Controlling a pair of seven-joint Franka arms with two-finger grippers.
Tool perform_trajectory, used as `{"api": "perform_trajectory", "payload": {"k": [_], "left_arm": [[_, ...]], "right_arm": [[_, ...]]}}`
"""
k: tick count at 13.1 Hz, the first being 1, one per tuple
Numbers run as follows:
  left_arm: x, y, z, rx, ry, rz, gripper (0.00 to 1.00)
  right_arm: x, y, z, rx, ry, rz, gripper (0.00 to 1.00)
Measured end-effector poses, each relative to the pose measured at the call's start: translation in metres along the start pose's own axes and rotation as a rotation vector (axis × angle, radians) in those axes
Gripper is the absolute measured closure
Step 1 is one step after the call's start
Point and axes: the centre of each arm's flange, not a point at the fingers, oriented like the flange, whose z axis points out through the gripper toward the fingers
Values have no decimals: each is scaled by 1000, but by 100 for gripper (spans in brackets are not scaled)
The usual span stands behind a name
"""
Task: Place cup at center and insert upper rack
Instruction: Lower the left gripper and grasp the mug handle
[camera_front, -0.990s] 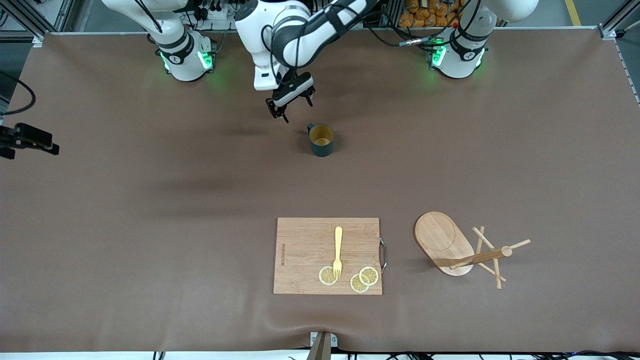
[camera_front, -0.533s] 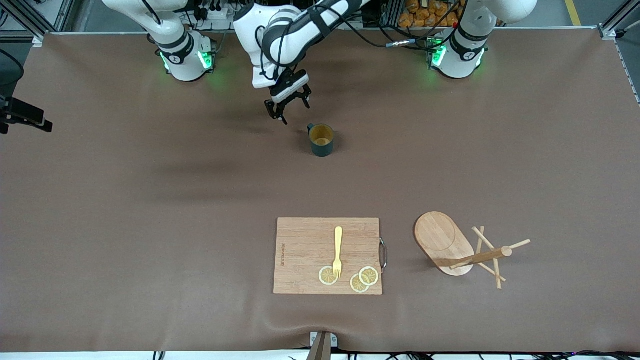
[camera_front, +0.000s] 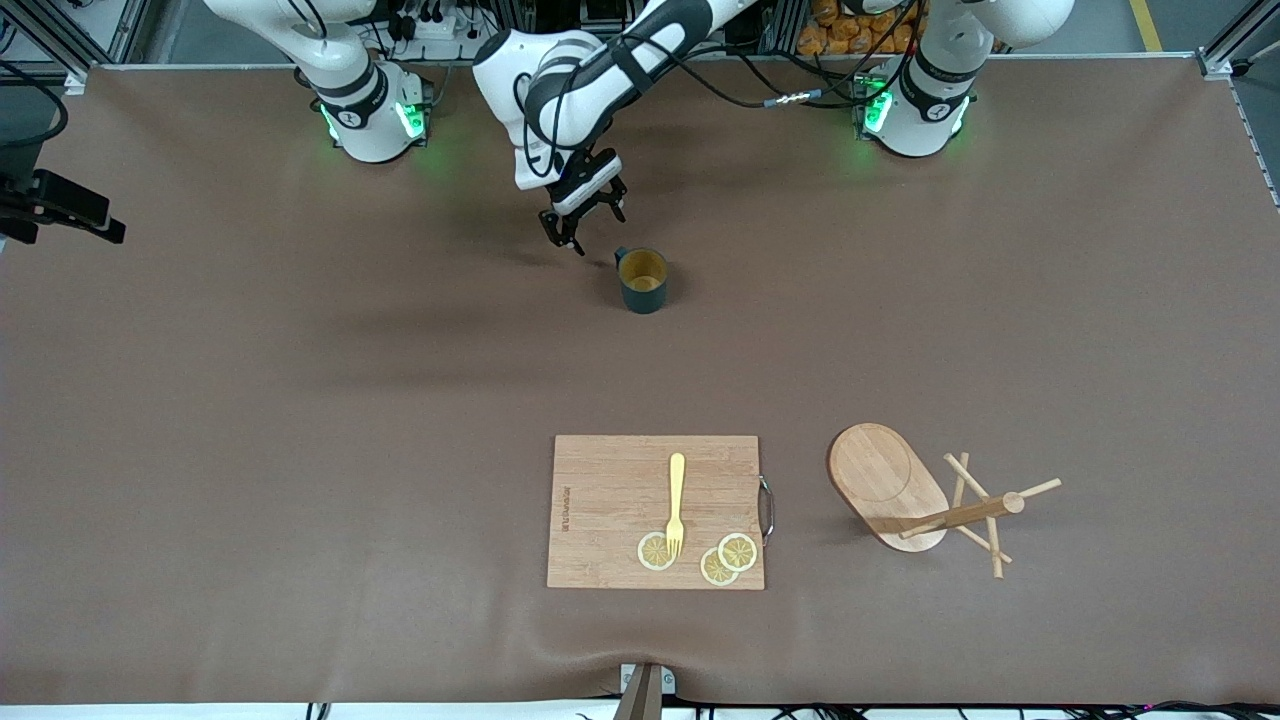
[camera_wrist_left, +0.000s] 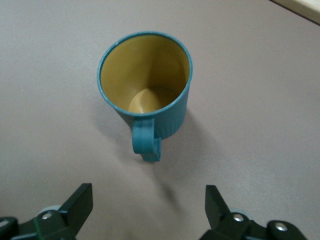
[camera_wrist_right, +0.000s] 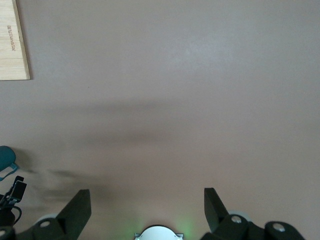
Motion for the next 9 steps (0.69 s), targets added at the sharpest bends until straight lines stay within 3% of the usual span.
{"api": "perform_trajectory", "payload": {"k": [3,9], "left_arm": [[-2,1,8,-5,22,9,11],[-7,1,34,0,72,18,10]], "right_arm": [[3,-2,11,0,-11,-3,0],[5,-8,10,-3,2,16,0]]}}
